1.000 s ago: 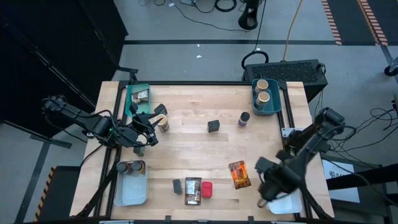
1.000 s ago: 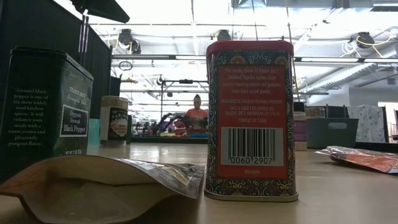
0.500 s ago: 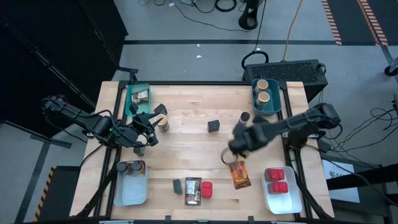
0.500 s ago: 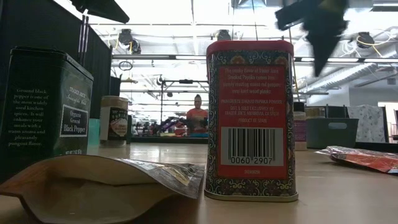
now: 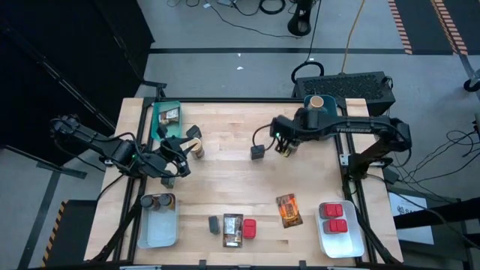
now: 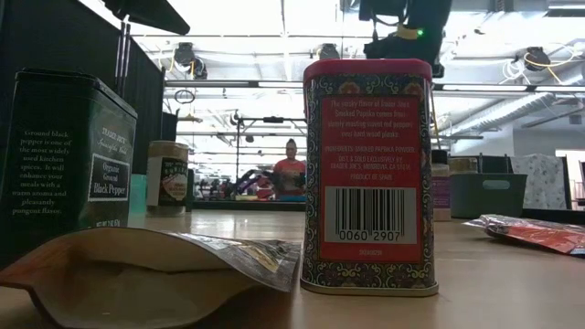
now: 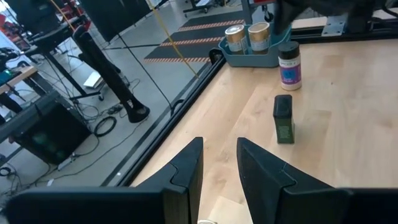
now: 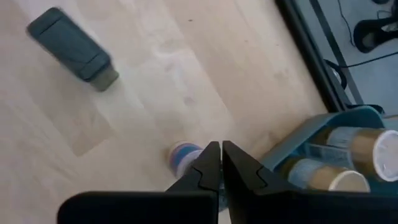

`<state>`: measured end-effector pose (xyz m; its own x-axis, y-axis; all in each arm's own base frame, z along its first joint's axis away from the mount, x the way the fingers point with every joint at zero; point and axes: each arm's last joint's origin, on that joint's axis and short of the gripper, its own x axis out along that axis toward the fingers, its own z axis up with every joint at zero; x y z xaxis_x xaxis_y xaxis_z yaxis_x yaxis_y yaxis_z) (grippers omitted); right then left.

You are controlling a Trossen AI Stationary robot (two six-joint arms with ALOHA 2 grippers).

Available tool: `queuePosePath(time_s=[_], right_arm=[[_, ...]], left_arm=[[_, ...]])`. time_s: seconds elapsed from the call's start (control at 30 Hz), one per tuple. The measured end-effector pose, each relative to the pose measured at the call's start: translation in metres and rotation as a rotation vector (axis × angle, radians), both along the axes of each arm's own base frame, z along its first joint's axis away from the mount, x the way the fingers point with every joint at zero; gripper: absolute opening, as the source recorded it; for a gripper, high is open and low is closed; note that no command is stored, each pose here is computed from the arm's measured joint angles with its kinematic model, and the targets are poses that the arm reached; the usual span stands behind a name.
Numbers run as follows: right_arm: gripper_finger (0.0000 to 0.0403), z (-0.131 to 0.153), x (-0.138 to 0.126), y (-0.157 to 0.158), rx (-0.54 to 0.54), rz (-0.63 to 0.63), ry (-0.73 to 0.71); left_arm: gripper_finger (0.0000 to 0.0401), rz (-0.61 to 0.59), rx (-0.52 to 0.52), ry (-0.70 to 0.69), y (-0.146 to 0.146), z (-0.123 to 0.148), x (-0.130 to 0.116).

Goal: Sort spices by type
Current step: Put the purple seasoning bottle into the gray bin

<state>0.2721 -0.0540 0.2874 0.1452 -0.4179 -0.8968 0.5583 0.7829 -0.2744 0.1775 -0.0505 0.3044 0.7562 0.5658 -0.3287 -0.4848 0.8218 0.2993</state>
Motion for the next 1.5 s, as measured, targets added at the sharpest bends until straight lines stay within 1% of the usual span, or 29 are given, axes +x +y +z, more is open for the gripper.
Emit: queuePosePath(time_s=[0.07, 0.13, 0.27, 0.4, 0.5, 0.6, 0.7, 0.9, 1.03, 1.1, 1.2, 1.3, 1.5], right_arm=[[0.0000, 0.003, -0.006, -0.007, -0.002, -0.024, -0.009], [0.0000, 0.006, -0.014, -0.014, 0.023, -0.055, -0.010], [0.0000, 0.009, -0.039, -0.032, 0.163, -0.122, -0.070], [0.0003, 0.007, -0.060, -0.046, 0.133, -0.217, -0.120], [0.0025, 0.009, -0.068, -0.049, 0.160, -0.291, -0.189], [0.0064, 0.009, -0.068, -0.048, 0.211, -0.311, -0.224], [0.0115, 0.006, -0.066, -0.049, 0.222, -0.331, -0.218], [0.0221, -0.005, -0.057, -0.053, 0.245, -0.392, -0.183], [0.0271, -0.016, -0.050, -0.056, 0.257, -0.402, -0.136], [0.0286, -0.021, -0.047, -0.058, 0.264, -0.405, -0.112], [0.0298, -0.029, -0.043, -0.059, 0.298, -0.408, -0.066], [0.0299, -0.035, -0.041, -0.058, 0.307, -0.405, -0.029], [0.0298, -0.039, -0.031, -0.052, 0.304, -0.372, -0.035]], left_arm=[[0.0100, -0.005, -0.008, 0.000, 0.000, 0.000, 0.000], [0.0100, -0.012, -0.011, 0.002, -0.001, 0.000, 0.000], [0.0100, -0.040, -0.031, 0.008, -0.002, -0.001, 0.000], [0.0100, -0.051, -0.042, 0.001, -0.002, 0.000, 0.001], [0.0100, -0.052, -0.045, -0.006, -0.002, 0.000, 0.001], [0.0100, -0.052, -0.050, -0.018, -0.003, 0.001, 0.002], [0.0100, -0.053, -0.052, -0.022, -0.003, 0.002, 0.002], [0.0100, -0.053, -0.051, -0.022, -0.003, 0.002, 0.002], [0.0100, -0.053, -0.051, -0.020, -0.003, 0.001, 0.002], [0.0100, -0.053, -0.051, -0.020, -0.003, 0.001, 0.002], [0.0100, -0.054, -0.051, -0.019, -0.003, 0.001, 0.002], [0.0100, -0.055, -0.050, -0.015, -0.003, 0.001, 0.002], [0.0100, -0.055, -0.048, -0.011, -0.003, 0.001, 0.002]])
